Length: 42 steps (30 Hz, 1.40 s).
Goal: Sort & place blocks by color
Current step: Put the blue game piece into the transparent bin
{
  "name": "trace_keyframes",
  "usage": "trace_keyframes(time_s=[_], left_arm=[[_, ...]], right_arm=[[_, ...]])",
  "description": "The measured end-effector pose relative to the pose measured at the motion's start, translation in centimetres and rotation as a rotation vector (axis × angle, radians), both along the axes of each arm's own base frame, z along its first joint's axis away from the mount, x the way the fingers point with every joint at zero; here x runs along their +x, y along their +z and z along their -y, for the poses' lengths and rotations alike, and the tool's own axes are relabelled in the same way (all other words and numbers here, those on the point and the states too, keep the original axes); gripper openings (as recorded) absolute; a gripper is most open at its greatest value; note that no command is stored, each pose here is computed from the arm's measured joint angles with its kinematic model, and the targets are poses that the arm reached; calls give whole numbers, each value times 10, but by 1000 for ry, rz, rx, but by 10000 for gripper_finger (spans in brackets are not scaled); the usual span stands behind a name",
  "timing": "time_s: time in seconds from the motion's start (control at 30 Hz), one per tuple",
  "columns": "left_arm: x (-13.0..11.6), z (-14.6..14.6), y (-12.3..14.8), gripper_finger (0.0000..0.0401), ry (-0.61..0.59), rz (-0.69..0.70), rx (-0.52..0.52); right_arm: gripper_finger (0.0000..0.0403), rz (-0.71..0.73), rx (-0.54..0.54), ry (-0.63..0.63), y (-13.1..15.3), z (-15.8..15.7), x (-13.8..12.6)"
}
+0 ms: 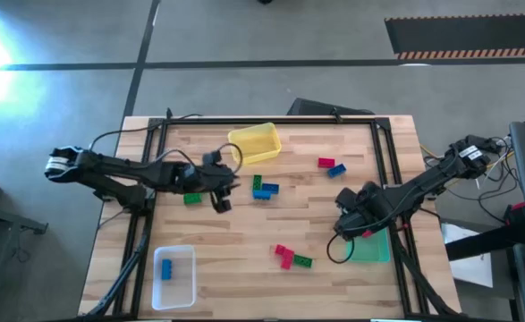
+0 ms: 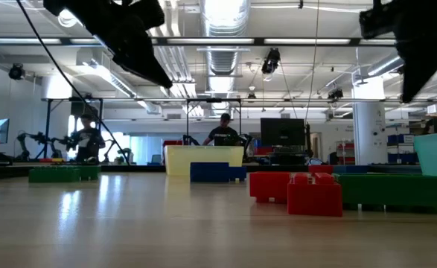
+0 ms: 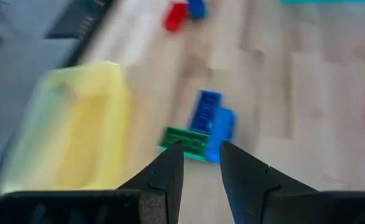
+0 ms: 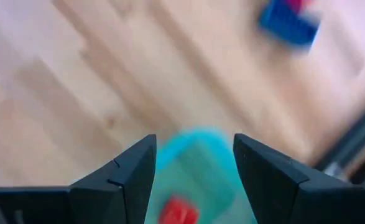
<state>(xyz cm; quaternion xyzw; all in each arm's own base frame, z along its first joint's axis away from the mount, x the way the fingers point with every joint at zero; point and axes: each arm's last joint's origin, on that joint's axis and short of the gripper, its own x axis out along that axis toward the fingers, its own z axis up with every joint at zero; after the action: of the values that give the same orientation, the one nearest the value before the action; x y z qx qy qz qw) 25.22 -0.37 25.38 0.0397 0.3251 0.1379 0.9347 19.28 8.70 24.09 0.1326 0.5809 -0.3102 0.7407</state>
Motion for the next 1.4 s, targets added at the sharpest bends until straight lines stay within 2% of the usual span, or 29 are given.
trace_keyframes(time_s=[0.17, 0.4, 0.67, 0.8, 0.9, 1.03, 1.17, 1.4], left_arm=[[23, 7, -21, 88, -52, -85, -70], [57, 12, -38, 88, -85, -159, -121], [86, 14, -49, 88, -89, -197, -115], [91, 14, -50, 95, -120, -212, -82], [92, 14, -50, 118, -138, -220, -64], [93, 13, -49, 169, -150, -224, -43], [93, 12, -51, 211, -129, -234, 10], [96, 12, -64, 226, -146, -281, 36]], right_arm=[[198, 200, -184, 118, 12, 3, 8], [181, 402, -355, 261, 26, 5, 14], [181, 584, -402, 415, 19, 9, 8], [186, 689, -424, 457, 12, 15, -4], [189, 763, -419, 458, 10, 20, -16], [189, 833, -407, 436, 6, 27, -30], [189, 889, -408, 429, -3, 32, -38], [189, 913, -406, 423, -25, 36, -46]])
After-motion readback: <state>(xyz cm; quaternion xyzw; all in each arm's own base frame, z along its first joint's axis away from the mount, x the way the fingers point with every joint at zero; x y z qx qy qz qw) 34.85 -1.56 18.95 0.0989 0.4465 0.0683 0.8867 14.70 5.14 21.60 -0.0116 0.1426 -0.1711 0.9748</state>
